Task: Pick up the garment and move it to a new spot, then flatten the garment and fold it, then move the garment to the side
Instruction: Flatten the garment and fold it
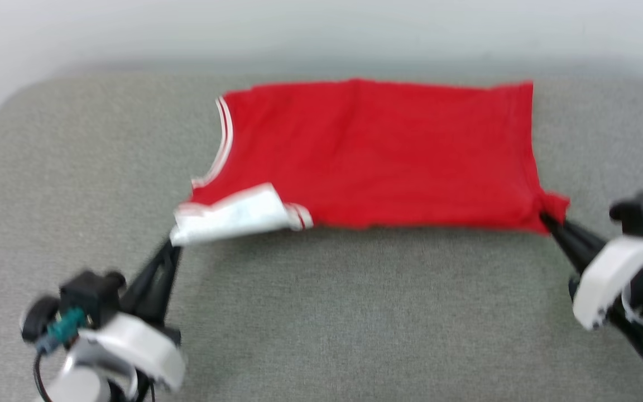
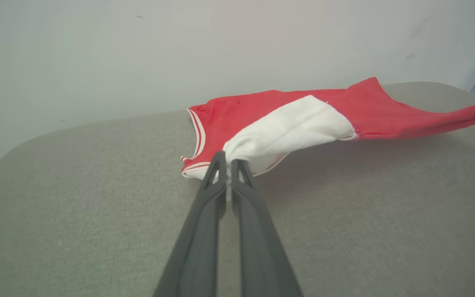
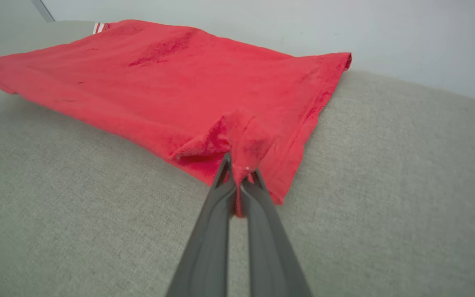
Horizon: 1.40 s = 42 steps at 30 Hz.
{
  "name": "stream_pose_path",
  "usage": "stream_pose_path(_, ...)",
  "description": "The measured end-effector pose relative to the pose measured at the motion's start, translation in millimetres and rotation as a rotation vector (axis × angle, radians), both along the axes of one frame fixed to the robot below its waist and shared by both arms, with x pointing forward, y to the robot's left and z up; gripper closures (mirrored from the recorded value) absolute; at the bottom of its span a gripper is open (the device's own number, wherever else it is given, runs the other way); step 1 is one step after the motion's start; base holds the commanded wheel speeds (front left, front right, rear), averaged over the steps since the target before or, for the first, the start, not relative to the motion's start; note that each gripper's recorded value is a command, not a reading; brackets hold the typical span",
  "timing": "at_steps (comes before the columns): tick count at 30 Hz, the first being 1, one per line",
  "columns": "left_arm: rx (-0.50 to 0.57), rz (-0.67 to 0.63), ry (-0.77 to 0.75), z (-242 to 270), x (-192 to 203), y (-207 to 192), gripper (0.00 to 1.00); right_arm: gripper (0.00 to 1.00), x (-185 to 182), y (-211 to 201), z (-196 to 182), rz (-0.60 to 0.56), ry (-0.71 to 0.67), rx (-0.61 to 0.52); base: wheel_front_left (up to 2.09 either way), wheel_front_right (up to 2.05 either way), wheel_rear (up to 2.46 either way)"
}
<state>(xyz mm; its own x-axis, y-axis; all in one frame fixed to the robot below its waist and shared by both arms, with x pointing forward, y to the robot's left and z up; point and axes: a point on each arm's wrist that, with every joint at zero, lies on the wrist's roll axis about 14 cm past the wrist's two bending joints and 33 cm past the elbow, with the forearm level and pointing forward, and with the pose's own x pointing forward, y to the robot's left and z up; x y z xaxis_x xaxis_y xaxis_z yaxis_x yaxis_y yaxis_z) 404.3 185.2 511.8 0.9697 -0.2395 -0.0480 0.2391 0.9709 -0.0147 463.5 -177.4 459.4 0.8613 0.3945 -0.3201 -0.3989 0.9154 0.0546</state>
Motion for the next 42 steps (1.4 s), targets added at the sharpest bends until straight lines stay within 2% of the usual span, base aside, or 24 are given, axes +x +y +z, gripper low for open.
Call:
stream_pose_path(13,-0.110,0.061,0.282,-58.5,-115.2,-0.5,1.00,1.00,-110.0,-15.6,-27.8,-0.022,0.142,0.040,0.00,0.00,0.00)
stream_pose_path(16,-0.139,0.069,0.335,-66.9,-132.4,-1.0,1.00,1.00,-126.0,-18.2,-31.7,-0.040,0.171,0.072,0.00,0.00,0.00)
stream_pose_path(24,-0.202,0.041,0.452,-83.2,-161.8,-13.6,1.00,1.00,-163.4,-32.7,-52.9,-0.072,0.275,0.072,0.00,0.00,0.00)
stream_pose_path(31,-0.160,0.041,0.438,-86.9,-153.3,-11.5,1.00,1.00,-160.1,-36.8,-50.0,-0.090,0.268,0.065,0.00,0.00,0.00)
stream_pose_path(42,-0.004,-0.064,0.215,-38.7,-73.2,-13.1,1.00,1.00,-133.8,-26.6,-38.3,-0.091,0.224,0.102,0.00,0.00,0.00)
